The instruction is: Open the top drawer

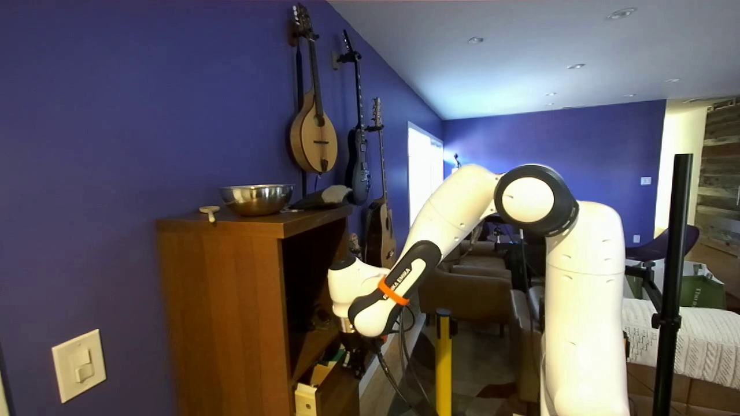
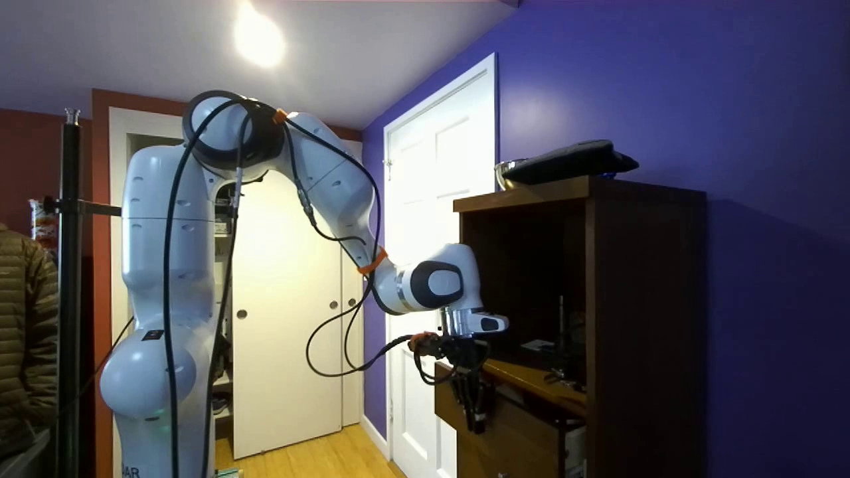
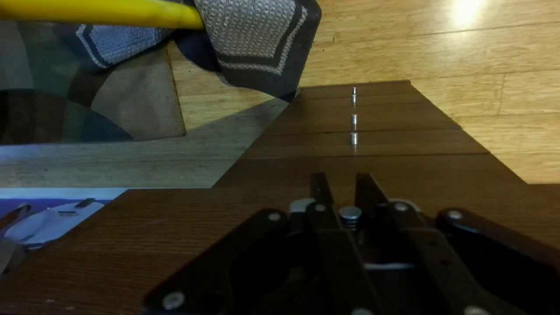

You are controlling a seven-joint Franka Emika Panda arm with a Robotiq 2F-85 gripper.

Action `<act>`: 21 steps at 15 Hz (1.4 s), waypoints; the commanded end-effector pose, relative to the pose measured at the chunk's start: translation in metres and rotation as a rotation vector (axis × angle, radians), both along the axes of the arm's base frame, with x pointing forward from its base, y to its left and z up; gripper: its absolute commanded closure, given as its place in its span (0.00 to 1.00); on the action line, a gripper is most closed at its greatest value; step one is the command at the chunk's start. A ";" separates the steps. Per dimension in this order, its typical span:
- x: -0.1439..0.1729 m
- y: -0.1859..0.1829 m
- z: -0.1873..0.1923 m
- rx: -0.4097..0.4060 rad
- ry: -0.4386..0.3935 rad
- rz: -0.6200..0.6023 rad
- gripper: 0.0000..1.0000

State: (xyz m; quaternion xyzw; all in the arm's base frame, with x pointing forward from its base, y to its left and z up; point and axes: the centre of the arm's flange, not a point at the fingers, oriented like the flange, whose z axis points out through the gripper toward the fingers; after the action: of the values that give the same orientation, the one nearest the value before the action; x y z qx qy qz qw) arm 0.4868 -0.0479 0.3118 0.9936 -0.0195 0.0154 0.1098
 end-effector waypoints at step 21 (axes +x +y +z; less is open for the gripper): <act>-0.015 -0.021 0.062 0.320 -0.151 0.184 0.00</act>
State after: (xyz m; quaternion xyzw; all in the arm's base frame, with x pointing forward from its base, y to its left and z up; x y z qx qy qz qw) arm 0.4647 -0.0790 0.3895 0.9945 0.0438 0.0656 -0.0682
